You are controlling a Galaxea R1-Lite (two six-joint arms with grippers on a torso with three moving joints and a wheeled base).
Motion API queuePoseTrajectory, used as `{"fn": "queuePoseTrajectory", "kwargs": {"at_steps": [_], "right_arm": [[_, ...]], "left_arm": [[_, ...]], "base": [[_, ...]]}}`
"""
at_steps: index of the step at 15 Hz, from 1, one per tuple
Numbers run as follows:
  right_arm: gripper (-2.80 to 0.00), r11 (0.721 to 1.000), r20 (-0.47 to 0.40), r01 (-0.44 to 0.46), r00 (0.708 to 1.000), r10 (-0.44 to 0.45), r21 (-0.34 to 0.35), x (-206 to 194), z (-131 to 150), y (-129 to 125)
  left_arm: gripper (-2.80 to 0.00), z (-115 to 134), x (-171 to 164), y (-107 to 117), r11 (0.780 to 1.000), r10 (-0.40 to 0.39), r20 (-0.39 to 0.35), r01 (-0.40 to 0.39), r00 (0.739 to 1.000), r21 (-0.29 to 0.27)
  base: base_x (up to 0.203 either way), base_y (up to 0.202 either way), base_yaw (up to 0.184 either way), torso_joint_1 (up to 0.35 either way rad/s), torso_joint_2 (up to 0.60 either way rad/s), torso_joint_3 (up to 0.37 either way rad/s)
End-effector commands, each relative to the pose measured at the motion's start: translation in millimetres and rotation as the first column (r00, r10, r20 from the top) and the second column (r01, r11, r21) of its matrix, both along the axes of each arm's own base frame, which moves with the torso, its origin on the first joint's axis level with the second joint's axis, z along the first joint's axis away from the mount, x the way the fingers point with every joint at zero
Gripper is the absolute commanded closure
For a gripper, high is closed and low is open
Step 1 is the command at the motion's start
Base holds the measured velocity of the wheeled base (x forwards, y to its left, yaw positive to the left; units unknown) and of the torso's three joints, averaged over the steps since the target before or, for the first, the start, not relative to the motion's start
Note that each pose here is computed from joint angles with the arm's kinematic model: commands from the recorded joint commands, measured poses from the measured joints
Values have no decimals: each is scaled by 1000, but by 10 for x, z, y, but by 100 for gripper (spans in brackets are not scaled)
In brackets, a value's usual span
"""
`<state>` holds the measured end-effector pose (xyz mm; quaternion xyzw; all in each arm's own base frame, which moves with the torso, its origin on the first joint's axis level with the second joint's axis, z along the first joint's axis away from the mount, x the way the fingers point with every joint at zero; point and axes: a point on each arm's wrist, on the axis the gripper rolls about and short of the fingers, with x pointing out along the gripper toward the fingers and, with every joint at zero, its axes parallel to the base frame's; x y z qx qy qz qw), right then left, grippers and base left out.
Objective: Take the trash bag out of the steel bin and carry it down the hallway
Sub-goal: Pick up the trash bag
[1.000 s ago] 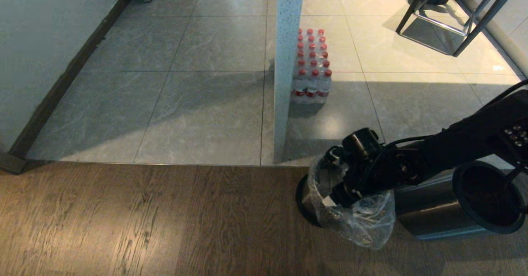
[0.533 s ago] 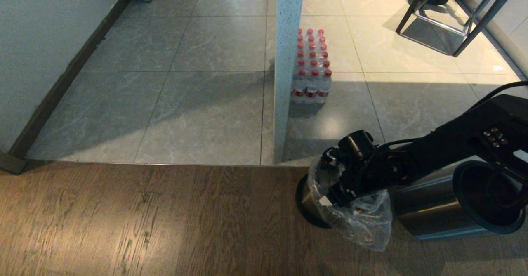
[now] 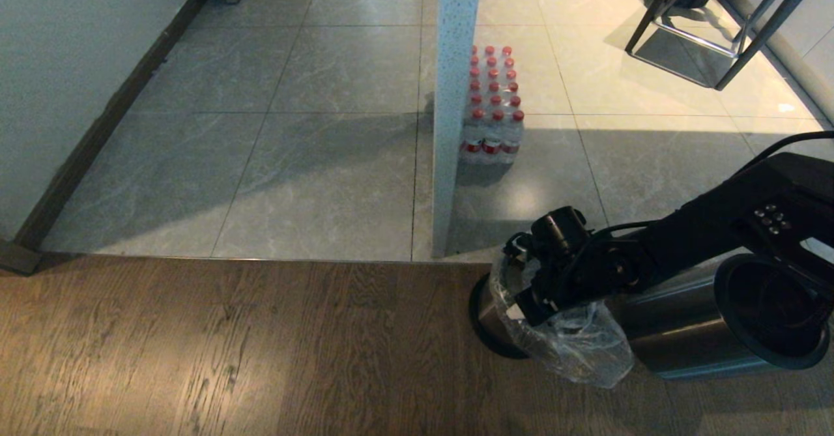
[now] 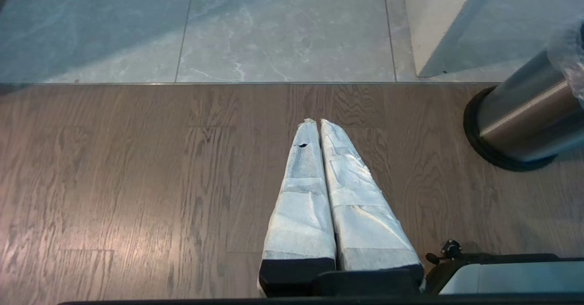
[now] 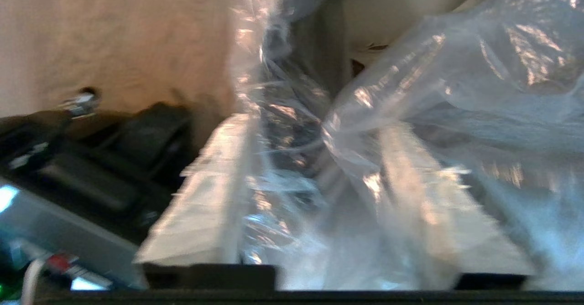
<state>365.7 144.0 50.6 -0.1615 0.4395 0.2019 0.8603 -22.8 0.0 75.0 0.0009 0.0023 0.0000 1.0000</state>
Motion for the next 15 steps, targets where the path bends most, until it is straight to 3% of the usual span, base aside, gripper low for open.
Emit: {"fn": "queuePoseTrajectory", "kwargs": {"at_steps": [1, 8, 15], "right_arm": [[0, 1000, 1, 4, 1000, -4, -3, 7, -3, -18], [0, 1000, 3, 18, 1000, -18, -2, -11, 34, -74], [0, 1000, 76, 7, 997, -9, 18, -54, 296, -90]], "left_arm": [[0, 0, 0, 0, 1000, 0, 0, 0, 1000, 0], [0, 0, -1, 0, 1000, 0, 1, 0, 1000, 0], [0, 0, 0, 0, 1000, 0, 0, 0, 1000, 0]], "base": [[0, 0, 0, 0, 0, 0], [0, 0, 0, 0, 0, 0], [0, 0, 0, 0, 0, 0]]}}
